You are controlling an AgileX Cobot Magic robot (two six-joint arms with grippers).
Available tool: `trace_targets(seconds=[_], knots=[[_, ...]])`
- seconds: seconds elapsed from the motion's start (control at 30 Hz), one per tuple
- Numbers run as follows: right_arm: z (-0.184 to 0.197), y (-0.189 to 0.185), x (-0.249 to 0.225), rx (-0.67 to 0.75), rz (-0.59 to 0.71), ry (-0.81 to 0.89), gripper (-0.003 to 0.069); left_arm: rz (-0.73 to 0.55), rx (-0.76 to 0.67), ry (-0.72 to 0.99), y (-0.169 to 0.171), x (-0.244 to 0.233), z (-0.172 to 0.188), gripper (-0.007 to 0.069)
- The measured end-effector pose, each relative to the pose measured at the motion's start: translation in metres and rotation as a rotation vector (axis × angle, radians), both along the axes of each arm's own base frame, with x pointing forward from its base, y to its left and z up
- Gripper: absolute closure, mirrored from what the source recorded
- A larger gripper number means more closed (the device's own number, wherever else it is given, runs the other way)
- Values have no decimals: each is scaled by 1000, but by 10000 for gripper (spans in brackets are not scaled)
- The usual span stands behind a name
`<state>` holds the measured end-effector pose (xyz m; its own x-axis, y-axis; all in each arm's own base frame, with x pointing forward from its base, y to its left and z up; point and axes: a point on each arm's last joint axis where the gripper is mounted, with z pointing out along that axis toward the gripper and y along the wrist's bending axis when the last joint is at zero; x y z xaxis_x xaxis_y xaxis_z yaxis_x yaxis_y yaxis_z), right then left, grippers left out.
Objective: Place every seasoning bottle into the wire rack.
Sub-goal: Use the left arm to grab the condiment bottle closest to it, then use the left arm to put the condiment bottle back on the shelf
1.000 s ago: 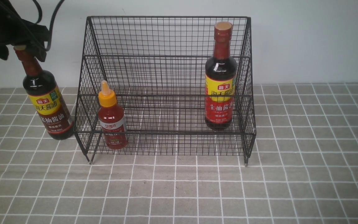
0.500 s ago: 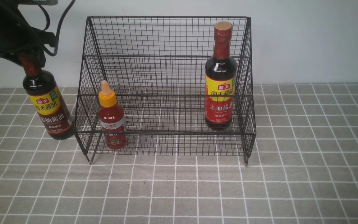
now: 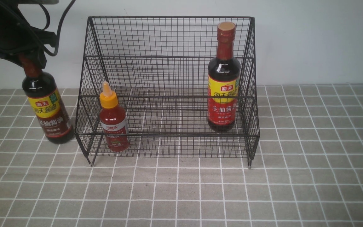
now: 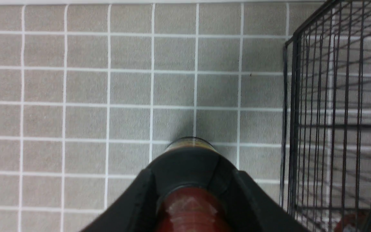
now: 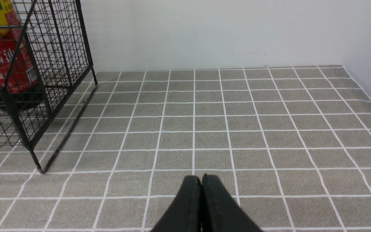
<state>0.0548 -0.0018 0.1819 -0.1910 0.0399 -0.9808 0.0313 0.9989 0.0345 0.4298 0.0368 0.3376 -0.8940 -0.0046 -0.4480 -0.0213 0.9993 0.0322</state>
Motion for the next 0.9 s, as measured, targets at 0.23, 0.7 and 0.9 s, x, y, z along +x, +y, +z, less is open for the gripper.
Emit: trace_targets(seconds=[0.23, 0.7, 0.9], knots=[[0, 0, 0, 0, 0, 0, 673, 0, 13, -147, -2, -22, 63, 363], [0, 0, 0, 1, 0, 0, 673, -151, -14, -454, -62, -65, 163, 363], [0, 0, 0, 3, -1, 0, 673, -211, -26, -480, -84, -71, 169, 363]])
